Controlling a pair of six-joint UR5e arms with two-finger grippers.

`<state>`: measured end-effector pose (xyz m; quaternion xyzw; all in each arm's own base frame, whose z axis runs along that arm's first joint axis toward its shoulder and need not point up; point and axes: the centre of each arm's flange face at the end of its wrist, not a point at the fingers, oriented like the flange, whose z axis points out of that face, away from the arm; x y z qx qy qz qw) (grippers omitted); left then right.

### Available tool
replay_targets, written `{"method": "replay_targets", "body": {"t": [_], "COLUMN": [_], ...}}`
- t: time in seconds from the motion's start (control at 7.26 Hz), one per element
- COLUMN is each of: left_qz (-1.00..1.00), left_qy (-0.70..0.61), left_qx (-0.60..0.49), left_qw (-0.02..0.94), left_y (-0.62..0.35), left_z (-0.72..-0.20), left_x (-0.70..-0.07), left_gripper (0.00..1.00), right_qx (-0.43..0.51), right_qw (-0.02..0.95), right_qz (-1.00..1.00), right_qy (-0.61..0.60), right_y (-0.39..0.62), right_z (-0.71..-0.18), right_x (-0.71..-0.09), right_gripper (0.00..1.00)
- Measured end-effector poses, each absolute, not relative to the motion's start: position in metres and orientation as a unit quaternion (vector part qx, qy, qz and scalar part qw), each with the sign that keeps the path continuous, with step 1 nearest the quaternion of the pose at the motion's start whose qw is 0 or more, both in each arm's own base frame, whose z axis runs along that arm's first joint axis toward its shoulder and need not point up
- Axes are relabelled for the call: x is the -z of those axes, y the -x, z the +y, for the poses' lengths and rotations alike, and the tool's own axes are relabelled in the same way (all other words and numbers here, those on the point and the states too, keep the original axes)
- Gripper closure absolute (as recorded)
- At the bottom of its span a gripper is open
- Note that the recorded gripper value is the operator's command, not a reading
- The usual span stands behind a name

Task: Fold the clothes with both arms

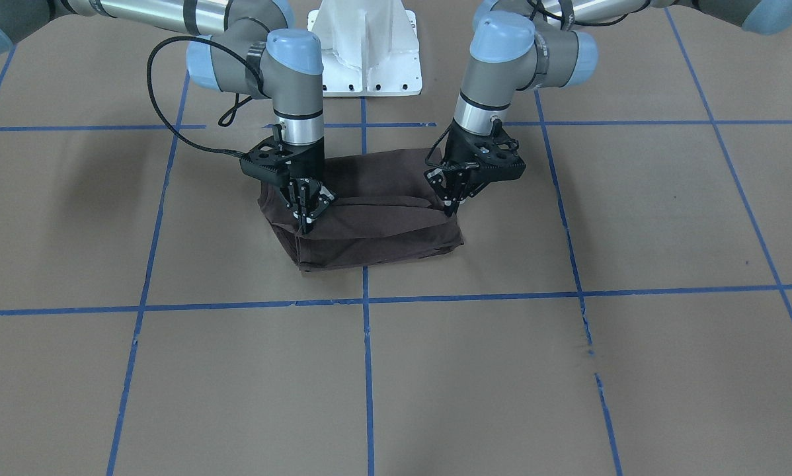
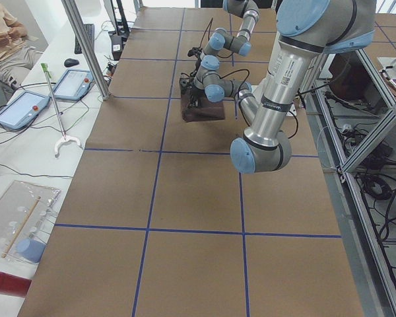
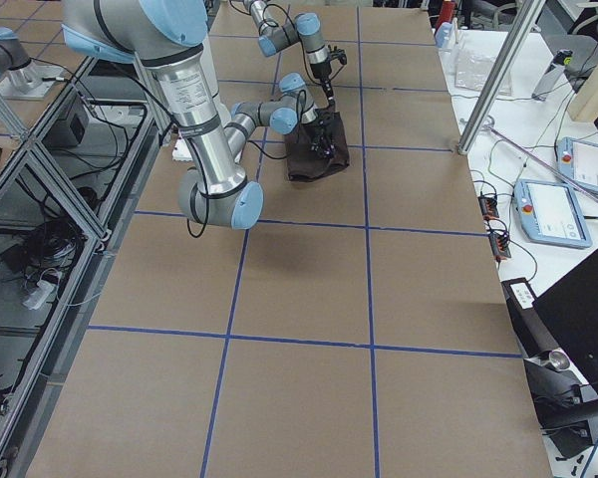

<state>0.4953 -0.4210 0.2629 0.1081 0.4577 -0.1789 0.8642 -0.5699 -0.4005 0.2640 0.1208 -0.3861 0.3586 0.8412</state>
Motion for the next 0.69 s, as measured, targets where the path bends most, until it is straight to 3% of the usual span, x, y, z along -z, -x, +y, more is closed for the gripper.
{"method": "replay_targets", "body": {"t": [0.28, 0.41, 0.55, 0.69], "left_qz": [0.451, 0.449, 0.45, 0.452], "left_qy": [-0.106, -0.105, -0.105, -0.111], "left_qx": [0.18, 0.181, 0.18, 0.171], "left_qw": [0.868, 0.869, 0.868, 0.869], "left_y": [-0.4996, -0.5018, -0.5029, -0.5024], "left_z": [-0.4235, -0.4247, -0.4253, -0.4259], "left_x": [-0.2706, -0.2745, -0.2764, -0.2765], "left_gripper": [1.0, 0.58, 0.01, 0.0], "right_qx": [-0.358, -0.357, -0.349, -0.327], "right_qw": [0.842, 0.842, 0.847, 0.855], "right_qz": [-0.385, -0.385, -0.382, -0.378], "right_qy": [-0.122, -0.121, -0.125, -0.134], "right_y": [0.5693, 0.5673, 0.5654, 0.5639], "right_z": [-0.4054, -0.4081, -0.4109, -0.4131], "right_x": [-0.2662, -0.2663, -0.2681, -0.2681], "right_gripper": [1.0, 0.12, 0.0, 0.0]}}
